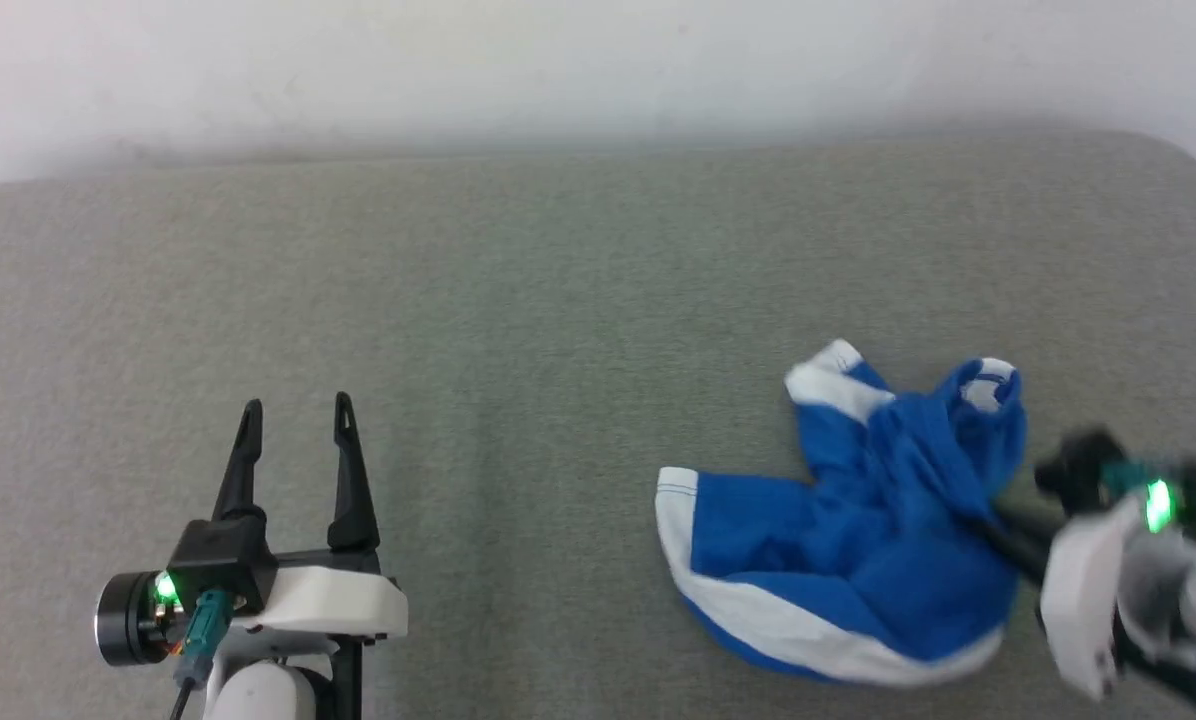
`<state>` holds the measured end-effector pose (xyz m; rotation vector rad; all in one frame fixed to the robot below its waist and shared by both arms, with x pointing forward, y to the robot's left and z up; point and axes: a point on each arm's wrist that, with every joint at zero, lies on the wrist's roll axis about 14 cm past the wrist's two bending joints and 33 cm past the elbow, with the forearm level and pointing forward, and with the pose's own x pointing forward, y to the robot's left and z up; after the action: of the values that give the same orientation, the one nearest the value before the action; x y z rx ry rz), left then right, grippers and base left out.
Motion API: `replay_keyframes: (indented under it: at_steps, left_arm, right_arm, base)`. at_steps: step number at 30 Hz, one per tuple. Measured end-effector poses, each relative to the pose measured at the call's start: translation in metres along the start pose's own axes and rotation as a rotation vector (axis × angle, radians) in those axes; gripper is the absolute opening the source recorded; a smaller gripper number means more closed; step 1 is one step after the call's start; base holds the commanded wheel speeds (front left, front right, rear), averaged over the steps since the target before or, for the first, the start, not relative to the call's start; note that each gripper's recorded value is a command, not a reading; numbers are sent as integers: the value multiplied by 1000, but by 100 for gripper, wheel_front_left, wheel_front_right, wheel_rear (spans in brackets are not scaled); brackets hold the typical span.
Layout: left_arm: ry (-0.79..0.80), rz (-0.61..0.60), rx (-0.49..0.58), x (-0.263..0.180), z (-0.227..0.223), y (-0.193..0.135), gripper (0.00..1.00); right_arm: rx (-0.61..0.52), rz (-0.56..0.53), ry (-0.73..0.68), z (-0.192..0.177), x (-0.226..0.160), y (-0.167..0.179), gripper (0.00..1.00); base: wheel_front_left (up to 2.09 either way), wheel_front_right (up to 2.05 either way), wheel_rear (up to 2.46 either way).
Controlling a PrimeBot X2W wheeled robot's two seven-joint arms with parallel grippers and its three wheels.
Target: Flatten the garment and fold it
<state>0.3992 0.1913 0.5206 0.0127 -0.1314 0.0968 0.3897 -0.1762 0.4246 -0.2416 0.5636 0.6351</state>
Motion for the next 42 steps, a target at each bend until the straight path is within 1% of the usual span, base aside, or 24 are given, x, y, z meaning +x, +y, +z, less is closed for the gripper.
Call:
replay_keyframes:
  at_steps: [2,4,6,8,9,10,12,14,17,20,22,24,27,30,33,36,39,42]
  left_arm:
    - [-6,-19,-6,2,2,-7,100]
    - [-10,-35,-11,3,3,-13,100]
    - [-12,-45,-13,4,3,-16,100]
    - [-13,-48,-10,4,4,-17,100]
    - [-14,-50,-6,4,4,-17,100]
    - [-17,-53,-5,4,5,-18,100]
    - [-26,-73,3,4,8,-20,100]
    - [-41,-92,9,5,13,-21,100]
    - [-81,-146,42,15,27,-23,100]
    - [-112,-230,88,29,39,-29,100]
    - [-105,-298,129,40,41,-38,100]
    - [-96,-360,161,51,47,-52,100]
    - [-67,-442,196,68,58,-77,100]
    - [15,-553,232,73,51,-109,100]
    - [131,-692,257,66,34,-145,100]
    - [245,-818,291,55,19,-174,100]
    - [364,-935,347,40,1,-197,100]
    - [505,-1042,404,20,-20,-213,100]
  right_arm:
    - [51,-25,67,-36,-12,3,0]
    - [114,-53,101,-63,-22,7,0]
    - [159,-76,99,-75,-24,10,0]
    - [185,-103,67,-76,-23,8,0]
    - [199,-119,40,-74,-23,7,11]
    - [214,-137,8,-71,-23,5,100]
    - [213,-170,-56,-63,-24,1,100]
    - [197,-214,-137,-47,-29,-9,100]
    - [162,-293,-263,-16,-43,-31,100]
    - [116,-375,-399,18,-62,-48,100]
    - [76,-423,-514,46,-77,-49,100]
    - [60,-477,-621,69,-92,-47,100]
    - [54,-535,-724,85,-107,-32,100]
    - [51,-592,-795,98,-120,-24,100]
    - [50,-634,-857,111,-130,-19,100]
    - [53,-684,-895,119,-140,-19,100]
    - [45,-721,-894,118,-145,-20,100]
    - [47,-745,-876,113,-146,-22,100]
  base:
    - [0,0,0]
    - [0,0,0]
    - [0,0,0]
    - [0,0,0]
    - [0,0,0]
    - [0,0,0]
    - [0,0,0]
    - [0,0,0]
    - [0,0,0]
    - [0,0,0]
    - [0,0,0]
    - [0,0,0]
    - [0,0,0]
    - [0,0,0]
    - [0,0,0]
    - [0,0,0]
    - [0,0,0]
    - [0,0,0]
